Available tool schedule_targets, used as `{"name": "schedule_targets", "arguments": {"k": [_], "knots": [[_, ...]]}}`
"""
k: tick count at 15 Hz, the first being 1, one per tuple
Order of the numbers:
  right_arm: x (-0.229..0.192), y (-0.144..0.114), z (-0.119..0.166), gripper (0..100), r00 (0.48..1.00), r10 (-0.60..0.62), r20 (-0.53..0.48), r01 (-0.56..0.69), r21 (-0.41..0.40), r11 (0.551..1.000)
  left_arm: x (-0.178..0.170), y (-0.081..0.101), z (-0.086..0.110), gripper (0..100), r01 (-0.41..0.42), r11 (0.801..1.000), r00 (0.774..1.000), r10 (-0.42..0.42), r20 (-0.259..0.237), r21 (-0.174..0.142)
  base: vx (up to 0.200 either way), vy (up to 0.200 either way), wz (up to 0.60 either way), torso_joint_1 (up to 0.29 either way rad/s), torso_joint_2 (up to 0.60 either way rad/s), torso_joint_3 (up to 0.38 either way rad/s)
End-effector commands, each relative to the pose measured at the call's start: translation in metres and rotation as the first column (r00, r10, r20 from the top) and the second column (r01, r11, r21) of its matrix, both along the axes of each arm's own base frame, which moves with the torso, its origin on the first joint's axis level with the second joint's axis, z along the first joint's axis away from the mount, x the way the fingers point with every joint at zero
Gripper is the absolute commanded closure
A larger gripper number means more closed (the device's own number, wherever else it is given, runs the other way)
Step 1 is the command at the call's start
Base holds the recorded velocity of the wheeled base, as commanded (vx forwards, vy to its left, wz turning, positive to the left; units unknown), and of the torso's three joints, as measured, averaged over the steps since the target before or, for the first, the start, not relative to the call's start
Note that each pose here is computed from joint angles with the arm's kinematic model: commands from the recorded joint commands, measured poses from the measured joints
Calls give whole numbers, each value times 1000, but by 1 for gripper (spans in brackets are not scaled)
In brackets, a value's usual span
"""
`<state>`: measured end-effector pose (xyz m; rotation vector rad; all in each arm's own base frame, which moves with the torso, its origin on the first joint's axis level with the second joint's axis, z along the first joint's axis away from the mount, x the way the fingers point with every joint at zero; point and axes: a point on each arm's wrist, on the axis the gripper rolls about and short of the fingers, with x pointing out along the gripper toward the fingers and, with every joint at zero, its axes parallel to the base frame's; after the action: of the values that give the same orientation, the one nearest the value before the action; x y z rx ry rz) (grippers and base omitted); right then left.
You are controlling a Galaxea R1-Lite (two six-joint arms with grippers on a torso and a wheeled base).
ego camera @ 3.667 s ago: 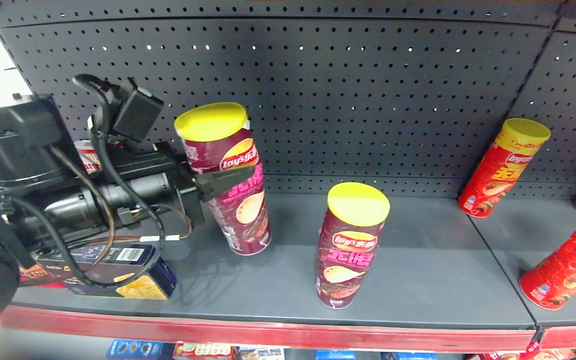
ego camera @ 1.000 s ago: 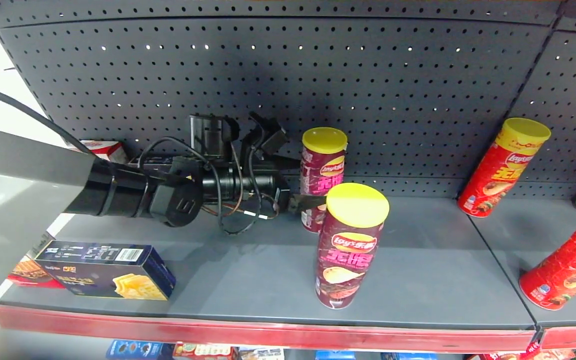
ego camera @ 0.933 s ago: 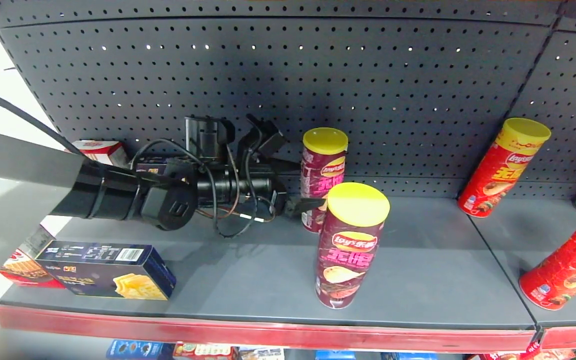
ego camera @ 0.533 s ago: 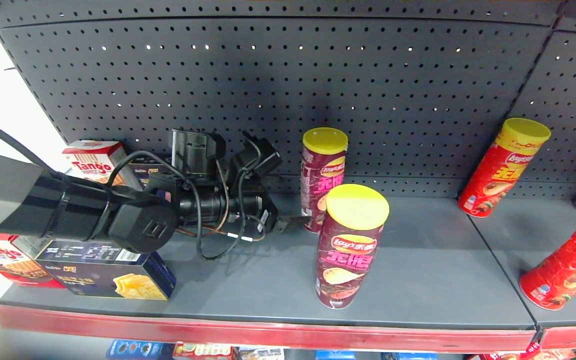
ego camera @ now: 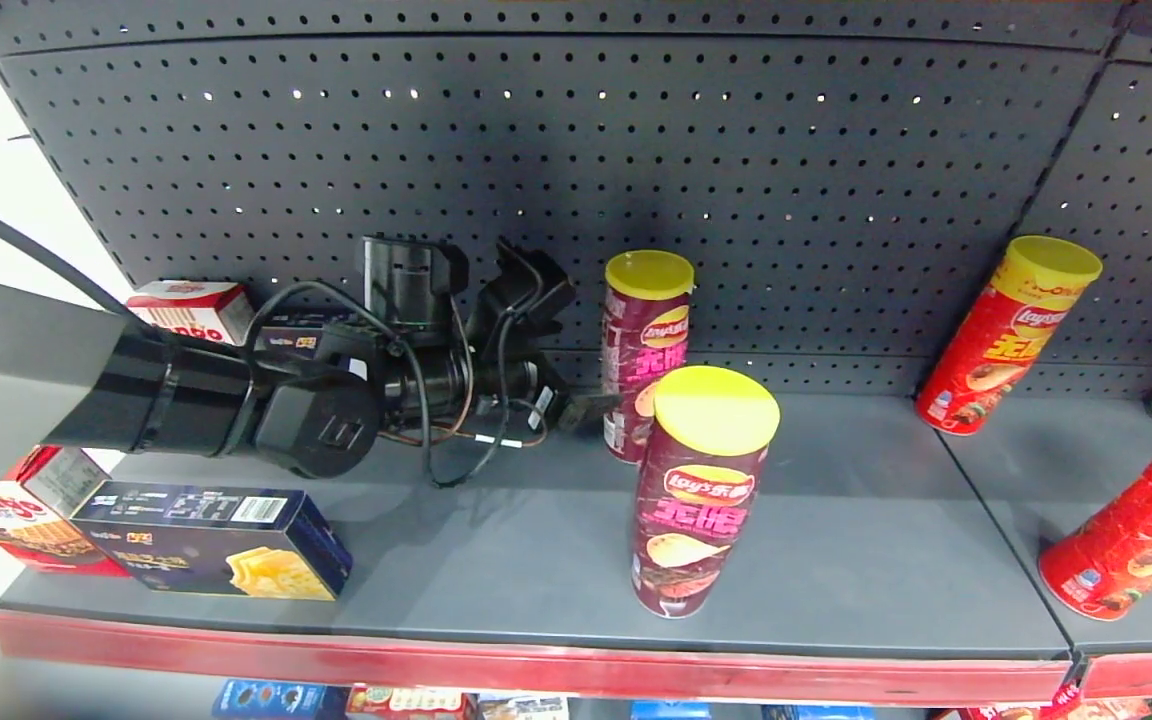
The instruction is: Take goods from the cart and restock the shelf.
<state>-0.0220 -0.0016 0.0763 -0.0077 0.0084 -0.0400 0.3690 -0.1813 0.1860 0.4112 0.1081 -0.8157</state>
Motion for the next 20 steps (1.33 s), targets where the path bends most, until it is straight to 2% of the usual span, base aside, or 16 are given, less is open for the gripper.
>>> {"name": "schedule_targets", "arguments": {"k": [1, 4, 9, 11, 13, 15, 20], "knots": [[0, 0, 0, 0, 1000, 0, -2, 0, 0, 1000, 8, -3, -5, 0, -13, 1000, 1000, 13, -7, 0, 0, 0, 0, 0, 0, 0], [0, 0, 0, 0, 1000, 0, -2, 0, 0, 1000, 12, 0, -5, 0, -51, 999, 999, 51, -12, -11, 0, 0, 0, 0, 0, 0], [0, 0, 0, 0, 1000, 0, -2, 0, 0, 1000, 15, 7, -5, 0, -70, 997, 998, 69, -8, -15, 0, 0, 0, 0, 0, 0], [0, 0, 0, 0, 1000, 0, -1, 0, 0, 1000, 16, 13, -3, 0, -82, 997, 997, 82, -2, -13, 0, 0, 0, 0, 0, 0], [0, 0, 0, 0, 1000, 0, -1, 0, 0, 1000, 6, 25, 6, 0, -98, 995, 995, 98, 9, -14, 0, 0, 0, 0, 0, 0], [0, 0, 0, 0, 1000, 0, -2, 0, 0, 1000, 1, 30, 3, 0, -124, 992, 992, 124, 0, 4, 0, 0, 0, 0, 0, 0], [0, 0, 0, 0, 1000, 0, -2, 0, 0, 1000, 11, 23, -8, 0, -220, 975, 976, 220, 2, 39, 0, 0, 0, 0, 0, 0]]}}
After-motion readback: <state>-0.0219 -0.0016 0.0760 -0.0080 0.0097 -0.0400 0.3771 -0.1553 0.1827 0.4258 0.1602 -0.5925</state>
